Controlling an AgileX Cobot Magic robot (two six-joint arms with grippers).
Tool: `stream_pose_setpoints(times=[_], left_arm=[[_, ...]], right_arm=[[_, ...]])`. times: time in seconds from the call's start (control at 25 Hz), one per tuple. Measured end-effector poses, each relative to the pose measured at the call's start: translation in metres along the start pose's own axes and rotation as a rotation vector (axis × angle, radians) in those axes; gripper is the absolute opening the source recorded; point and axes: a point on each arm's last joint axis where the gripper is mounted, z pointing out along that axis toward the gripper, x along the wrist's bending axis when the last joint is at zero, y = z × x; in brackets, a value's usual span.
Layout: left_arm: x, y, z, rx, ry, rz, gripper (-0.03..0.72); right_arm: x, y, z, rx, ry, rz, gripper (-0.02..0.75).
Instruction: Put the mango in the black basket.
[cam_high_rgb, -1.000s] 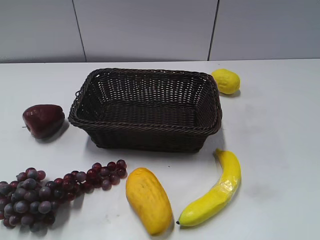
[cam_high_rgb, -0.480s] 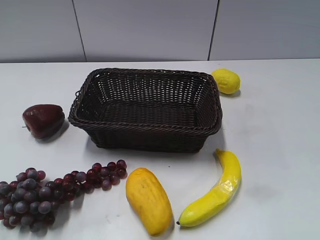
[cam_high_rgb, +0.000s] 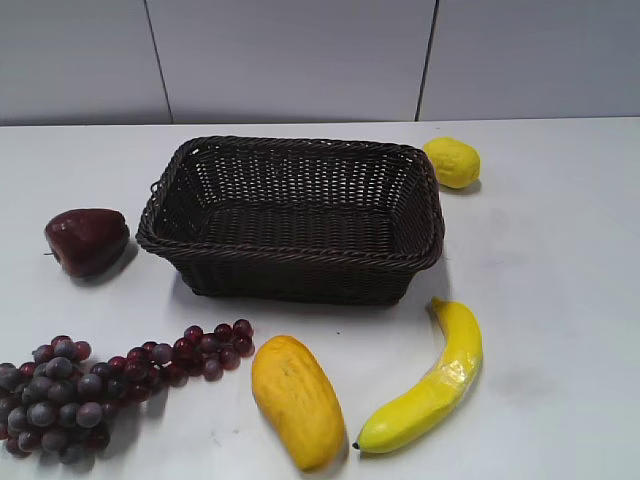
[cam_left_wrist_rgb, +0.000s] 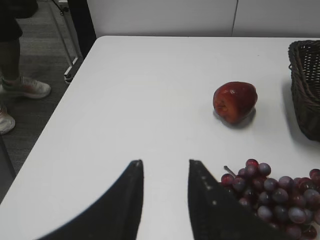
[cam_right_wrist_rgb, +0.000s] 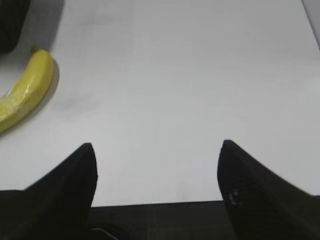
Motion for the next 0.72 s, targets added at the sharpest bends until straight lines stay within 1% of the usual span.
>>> stream_pose_setpoints(times=[0.28,0.48,0.72], left_arm=[[0.0,0.0,0.0,0.0,0.0,0.0,0.24],[0.0,0.0,0.0,0.0,0.0,0.0,0.24],[0.0,0.0,0.0,0.0,0.0,0.0,0.24]], right_arm=[[0.008,0.048,0.033,0.2,0.096,0.007,0.575],[0.012,0.065,0.065,0.337,0.139,0.014,0.575],[0.023,0.077,0.097,0.453,0.236,-0.029,0.575]])
